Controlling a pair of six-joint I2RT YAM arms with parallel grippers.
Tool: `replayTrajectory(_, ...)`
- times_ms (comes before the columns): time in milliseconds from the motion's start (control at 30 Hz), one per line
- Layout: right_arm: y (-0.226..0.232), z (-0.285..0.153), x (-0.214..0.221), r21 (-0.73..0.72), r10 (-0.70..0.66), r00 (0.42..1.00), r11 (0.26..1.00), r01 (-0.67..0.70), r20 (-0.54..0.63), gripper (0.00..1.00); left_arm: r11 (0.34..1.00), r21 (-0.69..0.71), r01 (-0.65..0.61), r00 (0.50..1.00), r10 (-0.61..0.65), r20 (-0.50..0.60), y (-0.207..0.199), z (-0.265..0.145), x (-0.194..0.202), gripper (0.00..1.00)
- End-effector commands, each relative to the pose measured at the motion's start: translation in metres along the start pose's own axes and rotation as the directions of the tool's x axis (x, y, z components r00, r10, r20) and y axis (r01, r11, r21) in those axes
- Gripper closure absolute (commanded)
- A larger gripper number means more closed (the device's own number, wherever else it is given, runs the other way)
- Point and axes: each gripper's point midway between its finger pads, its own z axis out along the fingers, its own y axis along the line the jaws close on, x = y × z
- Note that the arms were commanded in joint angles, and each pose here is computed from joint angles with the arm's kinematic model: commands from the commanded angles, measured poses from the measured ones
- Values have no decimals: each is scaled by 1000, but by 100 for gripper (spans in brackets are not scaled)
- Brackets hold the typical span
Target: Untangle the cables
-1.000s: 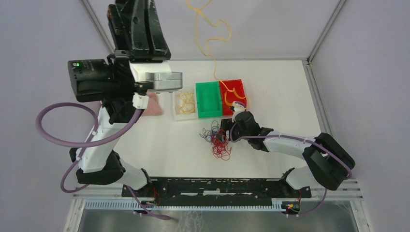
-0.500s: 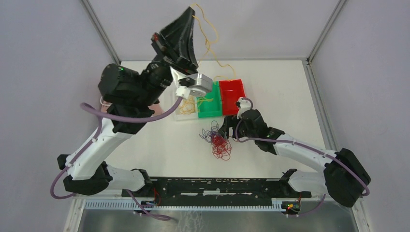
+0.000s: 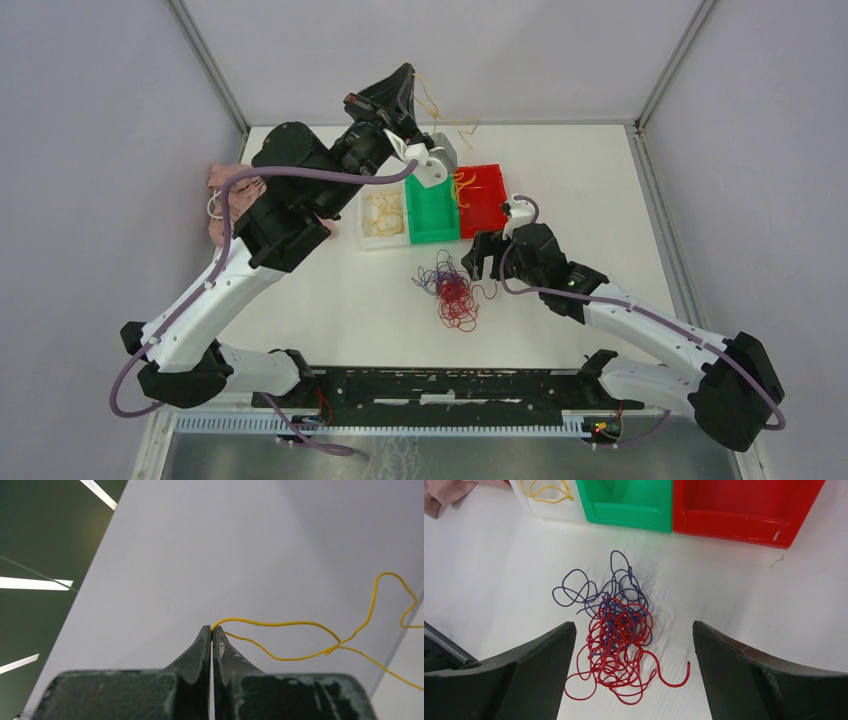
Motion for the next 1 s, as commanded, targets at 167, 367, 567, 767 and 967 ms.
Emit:
replayTrajectory(167,-4,-12,-37,56,-19,993,998,13,114,7,993,39,110,989,-106,-100,-28,-4,42,97)
replayTrajectory(367,-9,-15,-38,80,-29,992,997,19,124,8,987,61,151,978,-141,-151,-49,-4,59,97)
replayTrajectory(567,-11,-15,-38,89,-32,992,996,20,126,9,985,37,170,956,-156,-248,-53,-4,100,97)
replayTrajectory(767,-15,-16,-35,104,-37,991,994,24,128,9,989,36,144,938,-125,-323,-61,-9,154,97)
replayTrajectory(967,-19,-18,-34,117,-42,991,993,27,128,9,990,73,118,921,-82,-381,-87,-12,197,97)
